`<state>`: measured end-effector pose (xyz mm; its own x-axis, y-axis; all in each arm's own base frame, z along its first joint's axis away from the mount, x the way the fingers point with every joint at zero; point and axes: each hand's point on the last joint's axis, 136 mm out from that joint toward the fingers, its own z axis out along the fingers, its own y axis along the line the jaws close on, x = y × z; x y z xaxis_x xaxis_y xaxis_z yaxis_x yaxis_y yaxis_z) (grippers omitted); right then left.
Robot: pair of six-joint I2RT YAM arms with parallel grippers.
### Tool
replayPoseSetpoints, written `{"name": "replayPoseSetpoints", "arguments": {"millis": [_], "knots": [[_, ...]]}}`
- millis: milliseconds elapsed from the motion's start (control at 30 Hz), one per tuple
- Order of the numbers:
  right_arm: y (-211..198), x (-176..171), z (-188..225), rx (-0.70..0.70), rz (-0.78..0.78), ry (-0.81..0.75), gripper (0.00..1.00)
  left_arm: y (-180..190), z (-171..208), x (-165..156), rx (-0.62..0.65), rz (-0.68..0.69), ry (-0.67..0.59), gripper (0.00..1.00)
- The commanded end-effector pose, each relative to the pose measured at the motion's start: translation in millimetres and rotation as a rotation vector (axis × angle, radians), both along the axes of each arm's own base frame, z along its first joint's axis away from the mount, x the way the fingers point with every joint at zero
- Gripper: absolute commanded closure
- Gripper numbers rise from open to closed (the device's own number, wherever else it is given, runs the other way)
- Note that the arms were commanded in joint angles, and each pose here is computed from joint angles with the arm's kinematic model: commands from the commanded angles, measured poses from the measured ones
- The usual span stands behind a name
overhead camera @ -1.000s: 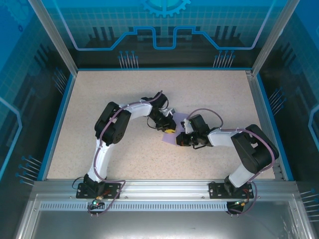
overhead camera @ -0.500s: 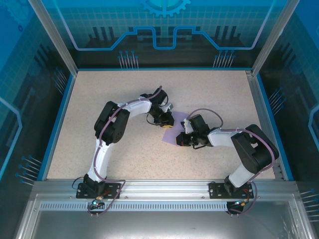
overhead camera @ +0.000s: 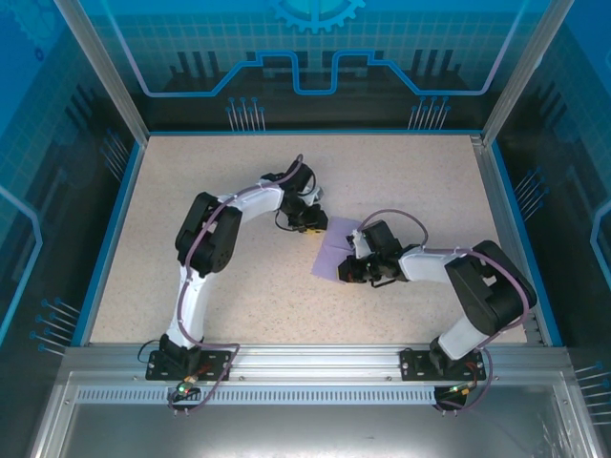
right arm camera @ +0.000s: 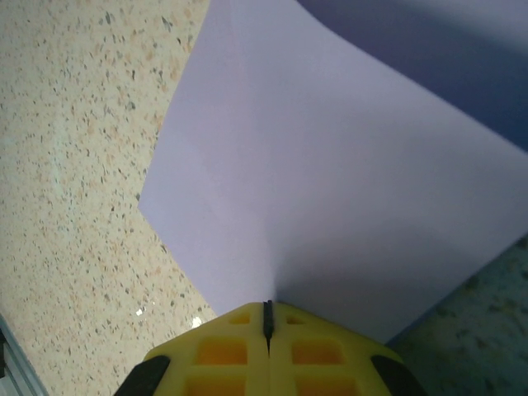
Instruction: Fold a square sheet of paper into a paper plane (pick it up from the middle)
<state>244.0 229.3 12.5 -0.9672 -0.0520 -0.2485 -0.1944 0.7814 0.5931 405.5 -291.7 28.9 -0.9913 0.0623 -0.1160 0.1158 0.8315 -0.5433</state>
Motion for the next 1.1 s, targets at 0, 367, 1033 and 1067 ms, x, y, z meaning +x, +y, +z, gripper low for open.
{"name": "replayPoseSetpoints", "arguments": {"millis": [0,367,1033,1067], "knots": [[-1,-18,3,-0.008,0.013,0.069,0.93,7,39,1,0.005,-0.002,-0.092,0.68],[-17,12,50,0.055,-0.068,-0.025,0.82,2,49,-50,0.001,0.029,-0.053,0.51],[-13,36,40,0.105,-0.049,-0.027,0.67,-17,19,-84,-0.042,0.054,0.018,0.46],[-12,36,39,0.109,-0.046,-0.025,0.69,-17,19,-83,-0.042,0.053,0.016,0.46]]}}
